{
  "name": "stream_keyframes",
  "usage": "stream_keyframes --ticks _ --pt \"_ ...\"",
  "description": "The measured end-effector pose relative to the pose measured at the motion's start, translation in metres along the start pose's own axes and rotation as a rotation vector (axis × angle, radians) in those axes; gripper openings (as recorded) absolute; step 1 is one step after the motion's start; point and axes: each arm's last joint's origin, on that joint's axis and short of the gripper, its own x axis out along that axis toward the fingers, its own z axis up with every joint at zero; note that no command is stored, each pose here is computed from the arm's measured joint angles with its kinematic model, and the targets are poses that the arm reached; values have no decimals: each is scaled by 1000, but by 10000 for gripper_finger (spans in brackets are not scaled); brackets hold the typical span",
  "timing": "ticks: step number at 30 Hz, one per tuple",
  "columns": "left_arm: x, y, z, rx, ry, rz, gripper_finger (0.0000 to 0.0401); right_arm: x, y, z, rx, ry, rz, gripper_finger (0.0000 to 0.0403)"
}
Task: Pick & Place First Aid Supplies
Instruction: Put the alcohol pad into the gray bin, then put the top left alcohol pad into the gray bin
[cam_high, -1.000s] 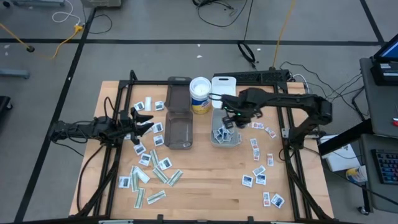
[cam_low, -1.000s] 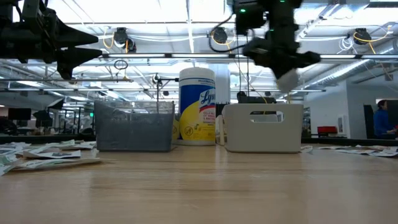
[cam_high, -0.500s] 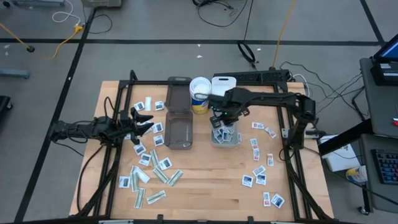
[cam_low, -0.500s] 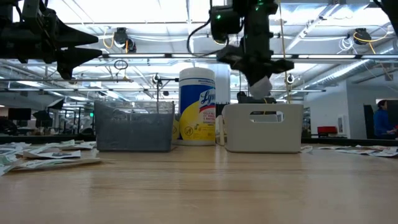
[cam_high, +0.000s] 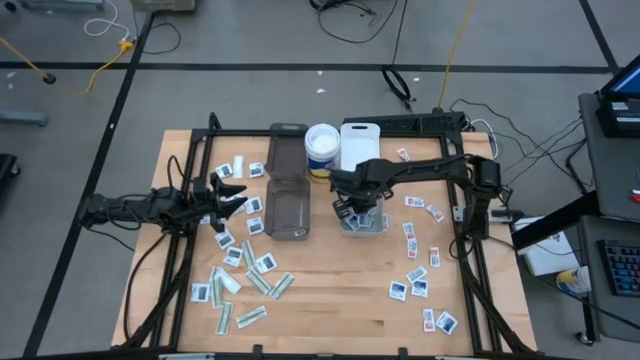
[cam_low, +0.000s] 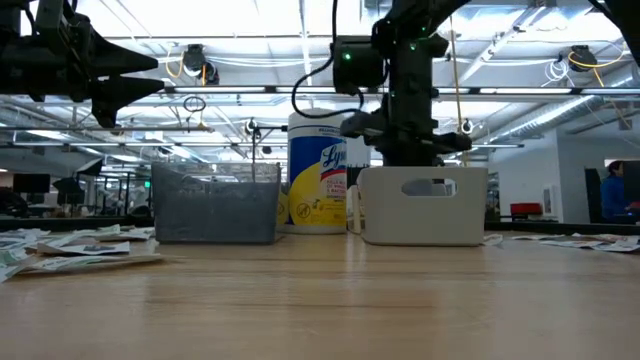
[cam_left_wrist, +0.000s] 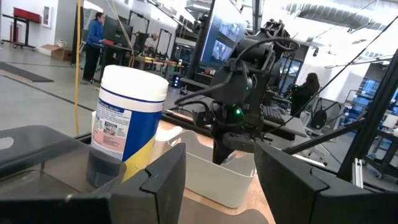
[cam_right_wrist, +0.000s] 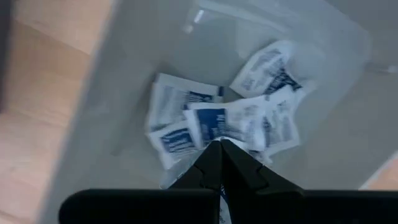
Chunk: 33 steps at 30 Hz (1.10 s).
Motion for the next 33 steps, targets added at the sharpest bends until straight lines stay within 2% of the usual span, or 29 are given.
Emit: stream_keyframes --ticks 4,7,16,20,25,33 --pt "0 0 0 0 0 0 196 7 -2 -4 0 10 -10 3" --pt "0 0 0 0 0 0 196 7 -1 -6 -26 32 5 26" --pt "0 0 0 0 0 0 196 7 1 -6 -74 25 20 181" --pt "0 0 0 0 0 0 196 3 1 -7 -138 36 48 228" --pt "0 0 0 0 0 0 196 -23 -4 -13 -268 -8 97 244" --pt "0 0 0 0 0 0 196 -60 -22 -38 -479 -17 105 236"
